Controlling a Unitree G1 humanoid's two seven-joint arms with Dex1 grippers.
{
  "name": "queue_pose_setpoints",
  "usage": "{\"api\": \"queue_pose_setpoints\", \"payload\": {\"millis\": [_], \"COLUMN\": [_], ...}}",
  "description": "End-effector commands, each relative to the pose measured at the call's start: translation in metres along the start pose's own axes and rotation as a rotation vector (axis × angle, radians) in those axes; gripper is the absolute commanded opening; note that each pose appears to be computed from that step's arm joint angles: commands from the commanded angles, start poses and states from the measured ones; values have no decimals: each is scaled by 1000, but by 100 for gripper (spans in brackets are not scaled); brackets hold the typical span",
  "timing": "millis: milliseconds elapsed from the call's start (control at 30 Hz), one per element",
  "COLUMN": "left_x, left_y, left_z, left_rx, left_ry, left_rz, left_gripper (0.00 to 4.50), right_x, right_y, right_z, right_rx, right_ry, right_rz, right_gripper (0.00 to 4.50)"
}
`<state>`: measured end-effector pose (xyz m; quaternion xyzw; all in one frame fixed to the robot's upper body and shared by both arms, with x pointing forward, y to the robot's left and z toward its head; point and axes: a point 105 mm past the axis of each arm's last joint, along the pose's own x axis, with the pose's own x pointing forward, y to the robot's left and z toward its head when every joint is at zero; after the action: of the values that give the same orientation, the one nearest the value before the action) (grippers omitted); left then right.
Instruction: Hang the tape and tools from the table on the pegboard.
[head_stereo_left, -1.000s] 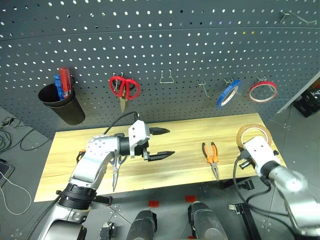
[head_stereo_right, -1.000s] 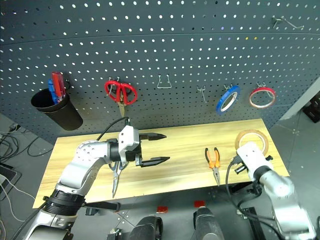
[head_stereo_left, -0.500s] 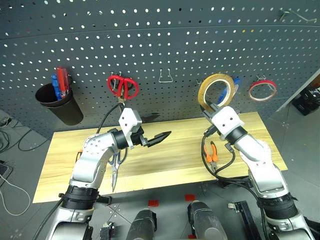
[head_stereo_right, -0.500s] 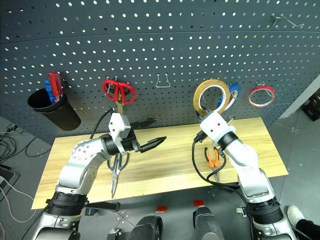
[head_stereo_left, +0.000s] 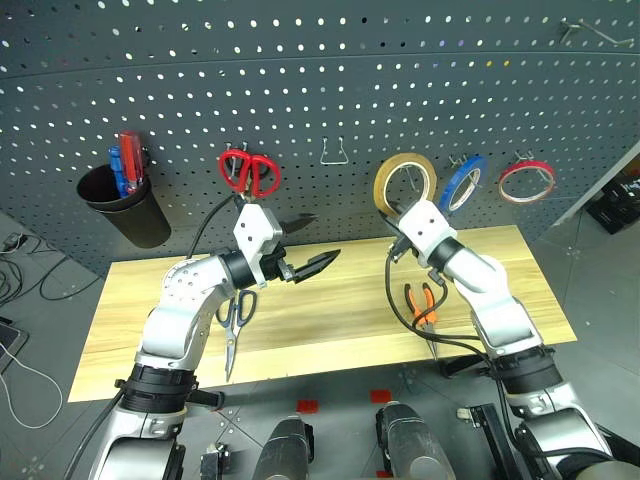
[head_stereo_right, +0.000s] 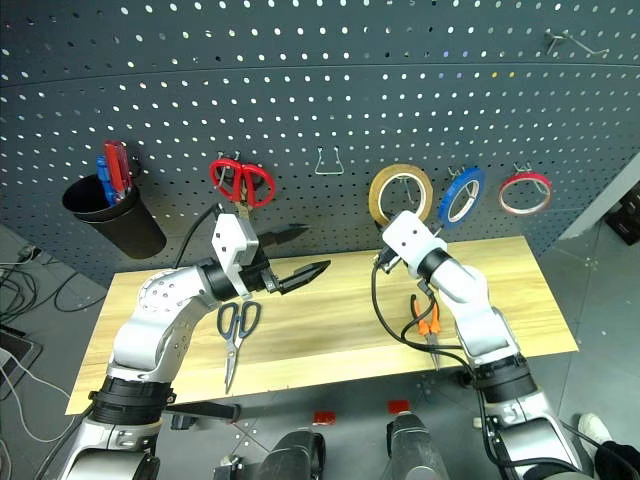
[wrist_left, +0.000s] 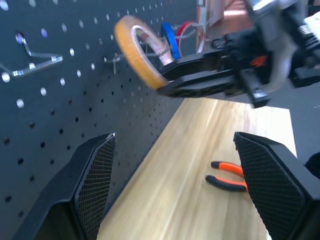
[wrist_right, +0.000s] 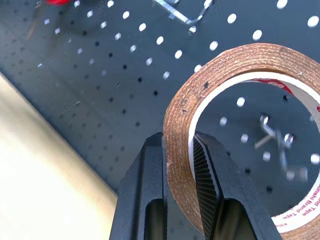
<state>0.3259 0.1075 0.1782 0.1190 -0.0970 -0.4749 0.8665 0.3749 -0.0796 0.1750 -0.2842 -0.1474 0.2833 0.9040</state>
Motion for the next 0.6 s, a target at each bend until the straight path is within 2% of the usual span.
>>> {"api": "queue_pose_setpoints", "payload": {"millis": [33,100,233,333,433,600], "left_x": [1,-4,-21,-36,-44,-40], "left_y": [4,7,15,15,9,1], "left_z": [6,0,-18,-32,-42,-47], "left_rx": [32,34,57,73,68,67], "left_ry": [-6,27,142,230,281,289], "left_rz": [8,10,-17,-81,-145,-193], "left_gripper": [398,398,398,398,398,398], "right_x": [0,-7,-35,-62,-80,-91], "right_y": [-6,0,19,37,55,73], "right_z": [6,1,-19,-44,-67,-96], "right_rx": [15,37,143,313,446,550], "right_ry": [-38,-12,133,337,540,766], "right_rz": [-47,-47,-64,-142,-210,-258], "right_gripper": [143,211,347,448,448,448]}}
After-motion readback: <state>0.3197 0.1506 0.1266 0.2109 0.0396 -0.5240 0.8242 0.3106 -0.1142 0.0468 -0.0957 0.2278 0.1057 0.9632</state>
